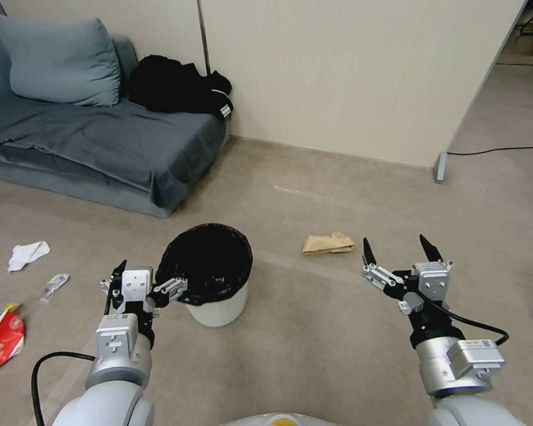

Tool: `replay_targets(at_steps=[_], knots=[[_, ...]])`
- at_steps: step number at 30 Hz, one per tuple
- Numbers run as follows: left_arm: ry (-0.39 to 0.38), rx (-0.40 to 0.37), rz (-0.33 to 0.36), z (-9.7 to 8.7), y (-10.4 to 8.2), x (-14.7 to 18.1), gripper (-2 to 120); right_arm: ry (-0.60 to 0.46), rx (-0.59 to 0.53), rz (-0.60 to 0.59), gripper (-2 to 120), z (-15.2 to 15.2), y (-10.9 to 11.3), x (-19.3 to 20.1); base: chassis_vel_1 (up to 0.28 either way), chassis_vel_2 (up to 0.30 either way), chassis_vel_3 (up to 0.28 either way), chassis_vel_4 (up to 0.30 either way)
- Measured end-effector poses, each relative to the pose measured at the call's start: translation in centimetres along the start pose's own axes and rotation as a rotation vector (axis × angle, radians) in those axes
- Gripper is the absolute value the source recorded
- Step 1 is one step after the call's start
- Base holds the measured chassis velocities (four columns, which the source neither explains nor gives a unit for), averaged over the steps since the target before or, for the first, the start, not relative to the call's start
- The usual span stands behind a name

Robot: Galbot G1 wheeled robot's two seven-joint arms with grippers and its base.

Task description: Pick up the trash bin, then pick up the garbage from the floor and place it into the trash bin.

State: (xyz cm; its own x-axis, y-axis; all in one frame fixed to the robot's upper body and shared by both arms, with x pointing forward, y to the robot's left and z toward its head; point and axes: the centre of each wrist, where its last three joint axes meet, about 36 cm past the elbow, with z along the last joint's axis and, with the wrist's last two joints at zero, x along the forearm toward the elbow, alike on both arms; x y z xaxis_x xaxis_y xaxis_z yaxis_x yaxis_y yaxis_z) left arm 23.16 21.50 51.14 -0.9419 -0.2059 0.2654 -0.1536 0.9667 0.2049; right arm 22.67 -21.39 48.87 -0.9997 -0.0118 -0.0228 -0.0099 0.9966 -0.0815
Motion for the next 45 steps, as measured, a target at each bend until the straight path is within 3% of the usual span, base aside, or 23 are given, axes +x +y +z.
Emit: replay_targets(at_steps=[12, 14, 16, 17, 20, 39, 45], knots=[[0.004, 0.030, 0.007, -0.4, 0.7, -0.5, 97, -0.046, 0.002, -0.008, 100, 1.0, 0.3, -0.2, -0.024, 0.013, 0.013, -0.019], [-0.009, 0.072, 0.003, -0.9, 1.5, -1.2, 91, -0.049, 0.003, -0.009, 100, 1.0, 0.3, -0.2, 0.000, 0.000, 0.000, 0.000], [0.011, 0.158, -0.005, -0.6, 2.1, -2.4, 95, -0.049, 0.003, -0.009, 100, 1.0, 0.3, -0.2, 0.000, 0.000, 0.000, 0.000], [0.011, 0.158, -0.005, -0.6, 2.1, -2.4, 95, -0.049, 0.003, -0.009, 100, 1.0, 0.3, -0.2, 0.000, 0.000, 0.000, 0.000], [0.061, 0.203, -0.004, 0.1, 2.8, -4.4, 98, -0.049, 0.043, -0.004, 100, 1.8, 0.6, -0.3, 0.000, 0.000, 0.000, 0.000], [0.280, 0.183, -0.046, 4.3, 2.6, -10.4, 100, -0.034, 0.065, 0.027, 100, 2.3, 0.3, -0.3, 0.000, 0.000, 0.000, 0.000], [0.356, 0.177, -0.097, 6.7, 2.5, -13.2, 99, -0.018, 0.052, 0.040, 100, 2.6, 0.3, -0.4, 0.000, 0.000, 0.000, 0.000]])
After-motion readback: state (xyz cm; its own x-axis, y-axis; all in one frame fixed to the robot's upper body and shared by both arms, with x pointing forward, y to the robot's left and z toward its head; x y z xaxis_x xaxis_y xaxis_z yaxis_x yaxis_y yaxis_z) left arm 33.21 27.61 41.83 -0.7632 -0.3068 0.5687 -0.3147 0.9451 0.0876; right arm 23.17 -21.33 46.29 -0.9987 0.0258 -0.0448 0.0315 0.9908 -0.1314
